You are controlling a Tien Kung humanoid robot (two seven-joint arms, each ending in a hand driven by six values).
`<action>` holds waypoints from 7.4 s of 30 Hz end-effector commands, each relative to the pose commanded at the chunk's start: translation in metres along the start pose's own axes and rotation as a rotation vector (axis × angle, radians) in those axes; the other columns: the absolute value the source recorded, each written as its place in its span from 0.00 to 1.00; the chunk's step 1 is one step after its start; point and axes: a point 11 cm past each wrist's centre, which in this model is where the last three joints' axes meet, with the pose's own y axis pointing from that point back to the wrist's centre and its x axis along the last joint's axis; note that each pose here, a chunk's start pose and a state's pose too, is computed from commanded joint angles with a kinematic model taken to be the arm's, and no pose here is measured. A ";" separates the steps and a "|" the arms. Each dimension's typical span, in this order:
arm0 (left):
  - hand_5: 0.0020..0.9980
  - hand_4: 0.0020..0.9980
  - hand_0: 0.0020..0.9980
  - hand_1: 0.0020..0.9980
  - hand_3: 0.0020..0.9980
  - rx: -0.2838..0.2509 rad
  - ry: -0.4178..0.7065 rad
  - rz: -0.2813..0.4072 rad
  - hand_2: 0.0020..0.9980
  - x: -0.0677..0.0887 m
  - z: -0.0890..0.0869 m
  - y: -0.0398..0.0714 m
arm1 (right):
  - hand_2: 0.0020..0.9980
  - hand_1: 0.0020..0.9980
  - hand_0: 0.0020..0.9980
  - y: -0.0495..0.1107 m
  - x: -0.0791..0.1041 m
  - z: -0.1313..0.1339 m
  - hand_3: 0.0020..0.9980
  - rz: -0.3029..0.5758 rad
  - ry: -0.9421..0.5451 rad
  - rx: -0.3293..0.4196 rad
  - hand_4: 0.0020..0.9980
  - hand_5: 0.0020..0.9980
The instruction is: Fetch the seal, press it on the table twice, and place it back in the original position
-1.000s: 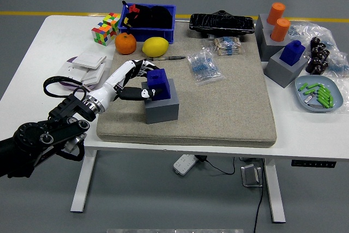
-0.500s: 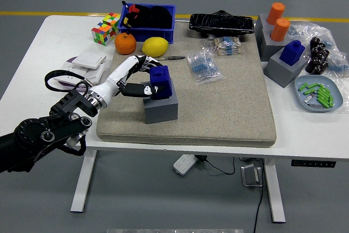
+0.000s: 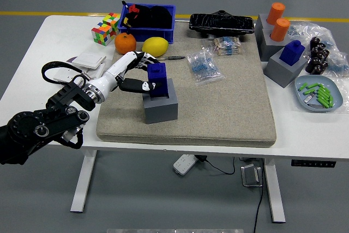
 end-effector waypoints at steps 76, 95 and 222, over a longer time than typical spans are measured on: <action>0.00 0.85 0.77 0.75 0.61 0.071 0.051 -0.012 0.66 -0.034 -0.007 0.013 | 0.66 0.69 0.74 0.000 -0.001 0.004 0.62 -0.003 -0.006 -0.007 0.74 0.52; 0.00 0.96 0.88 0.92 0.77 0.049 0.047 -0.027 0.83 -0.036 -0.008 0.013 | 0.66 0.69 0.74 0.000 -0.002 0.005 0.62 -0.006 -0.005 -0.008 0.74 0.52; 0.47 0.95 0.93 0.95 0.93 0.386 -0.137 0.597 0.94 0.227 -0.110 0.081 | 0.65 0.69 0.74 -0.001 -0.003 -0.002 0.62 -0.001 -0.014 0.003 0.73 0.52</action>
